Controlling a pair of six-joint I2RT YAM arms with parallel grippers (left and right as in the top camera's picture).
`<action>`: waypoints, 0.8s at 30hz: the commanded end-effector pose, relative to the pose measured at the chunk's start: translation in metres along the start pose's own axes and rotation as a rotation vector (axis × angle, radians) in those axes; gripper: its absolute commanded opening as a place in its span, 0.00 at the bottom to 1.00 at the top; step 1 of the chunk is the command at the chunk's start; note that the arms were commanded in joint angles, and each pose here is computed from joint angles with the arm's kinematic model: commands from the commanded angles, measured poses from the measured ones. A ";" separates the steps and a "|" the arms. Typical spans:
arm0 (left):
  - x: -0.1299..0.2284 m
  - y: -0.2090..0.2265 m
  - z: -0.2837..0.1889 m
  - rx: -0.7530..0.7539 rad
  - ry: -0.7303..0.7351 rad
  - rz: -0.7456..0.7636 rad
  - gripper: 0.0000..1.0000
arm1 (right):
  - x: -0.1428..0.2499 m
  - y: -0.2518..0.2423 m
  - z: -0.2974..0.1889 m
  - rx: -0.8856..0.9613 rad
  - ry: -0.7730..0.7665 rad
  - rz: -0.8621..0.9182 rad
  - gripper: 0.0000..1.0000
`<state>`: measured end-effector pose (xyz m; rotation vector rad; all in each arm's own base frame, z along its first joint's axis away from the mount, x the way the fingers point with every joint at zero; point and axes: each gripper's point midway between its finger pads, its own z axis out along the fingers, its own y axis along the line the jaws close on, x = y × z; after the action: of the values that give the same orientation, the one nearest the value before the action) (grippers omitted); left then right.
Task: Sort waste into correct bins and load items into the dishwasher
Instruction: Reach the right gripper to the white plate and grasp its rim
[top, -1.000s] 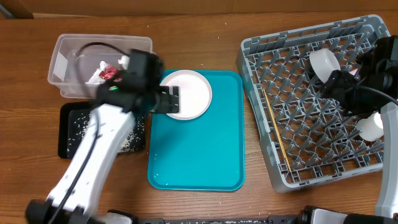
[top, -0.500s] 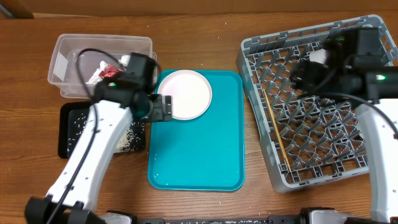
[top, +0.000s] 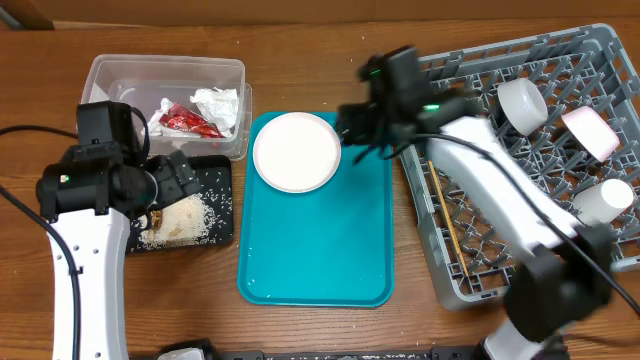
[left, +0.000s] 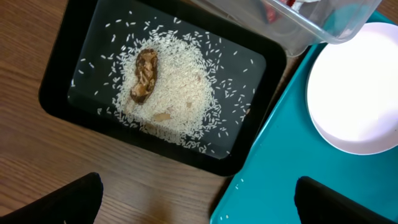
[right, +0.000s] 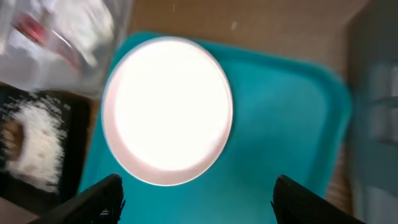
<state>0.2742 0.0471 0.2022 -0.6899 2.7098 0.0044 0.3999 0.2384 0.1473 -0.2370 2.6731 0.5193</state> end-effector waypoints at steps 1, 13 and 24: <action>-0.001 -0.001 -0.004 0.014 -0.006 -0.022 1.00 | 0.013 -0.010 0.044 0.086 0.054 0.064 0.79; -0.001 -0.001 -0.004 0.014 -0.006 -0.021 1.00 | 0.068 -0.033 0.114 0.164 0.256 0.151 0.38; -0.001 -0.001 -0.004 0.014 -0.005 -0.021 1.00 | 0.072 -0.063 0.083 0.233 0.321 0.206 0.04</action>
<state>0.2737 0.0464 0.2020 -0.6902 2.7129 -0.0010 0.3691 0.2271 0.0103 -0.0133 3.0833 0.2885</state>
